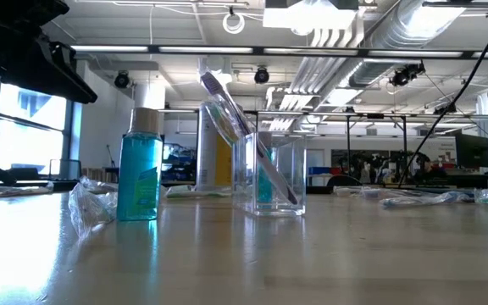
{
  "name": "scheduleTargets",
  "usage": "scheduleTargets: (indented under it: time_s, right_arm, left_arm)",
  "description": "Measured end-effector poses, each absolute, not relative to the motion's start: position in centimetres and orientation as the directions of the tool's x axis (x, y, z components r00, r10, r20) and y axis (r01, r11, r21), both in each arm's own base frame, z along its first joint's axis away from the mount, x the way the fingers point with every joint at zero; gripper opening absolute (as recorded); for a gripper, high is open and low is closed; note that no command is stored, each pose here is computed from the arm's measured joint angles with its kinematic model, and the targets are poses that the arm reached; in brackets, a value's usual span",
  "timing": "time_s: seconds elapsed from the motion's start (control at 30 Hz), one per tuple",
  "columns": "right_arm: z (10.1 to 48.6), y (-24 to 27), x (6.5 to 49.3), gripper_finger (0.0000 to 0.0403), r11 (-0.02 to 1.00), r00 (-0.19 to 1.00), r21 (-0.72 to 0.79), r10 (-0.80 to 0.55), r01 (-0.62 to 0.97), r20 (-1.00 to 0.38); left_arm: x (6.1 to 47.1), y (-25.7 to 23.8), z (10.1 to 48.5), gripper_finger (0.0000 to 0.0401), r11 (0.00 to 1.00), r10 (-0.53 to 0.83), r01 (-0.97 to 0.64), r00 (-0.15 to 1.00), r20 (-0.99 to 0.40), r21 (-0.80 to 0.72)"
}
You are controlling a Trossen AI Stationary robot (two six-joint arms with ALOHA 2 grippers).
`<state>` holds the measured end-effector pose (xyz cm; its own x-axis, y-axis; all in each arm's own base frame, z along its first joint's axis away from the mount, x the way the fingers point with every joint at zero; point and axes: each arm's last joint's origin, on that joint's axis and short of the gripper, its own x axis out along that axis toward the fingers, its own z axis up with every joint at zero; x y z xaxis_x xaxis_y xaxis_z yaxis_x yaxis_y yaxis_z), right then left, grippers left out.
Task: Pick & Place toothbrushing station
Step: Put the mouthwash bottle into the transparent organizer
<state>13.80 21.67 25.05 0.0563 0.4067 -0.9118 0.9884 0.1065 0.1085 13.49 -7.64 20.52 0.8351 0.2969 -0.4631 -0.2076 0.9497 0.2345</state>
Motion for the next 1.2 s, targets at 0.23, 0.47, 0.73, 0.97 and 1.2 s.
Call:
scheduleTargets:
  time_s: [0.23,0.47,0.73,0.97,1.2]
  right_arm:
    - [22.7,22.9,14.4,0.0203,0.142,-0.075,-0.023,0.375,0.990,-0.924]
    - [22.2,22.9,14.7,0.0203,0.141,-0.031,0.016,0.329,0.990,-0.944]
    - [22.2,22.7,14.9,0.0203,0.134,-0.034,0.012,0.332,0.991,-0.943]
    - [22.2,22.8,14.9,0.0203,0.134,-0.031,0.015,0.334,0.991,-0.942]
    - [22.2,22.9,15.0,0.0203,0.130,-0.021,0.025,0.342,0.991,-0.939]
  left_arm:
    - [13.5,-7.6,20.5,0.0095,0.950,0.296,-0.207,0.835,-0.463,0.233]
    - [13.5,-7.6,20.5,0.0095,0.950,0.296,-0.207,0.835,-0.463,0.233]
    - [13.5,-7.6,20.5,0.0095,0.950,0.295,-0.208,0.835,-0.463,0.231]
    - [13.5,-7.6,20.5,0.0095,0.951,0.295,-0.208,0.835,-0.464,0.230]
    - [13.5,-7.6,20.5,0.0095,0.951,0.295,-0.209,0.836,-0.463,0.229]
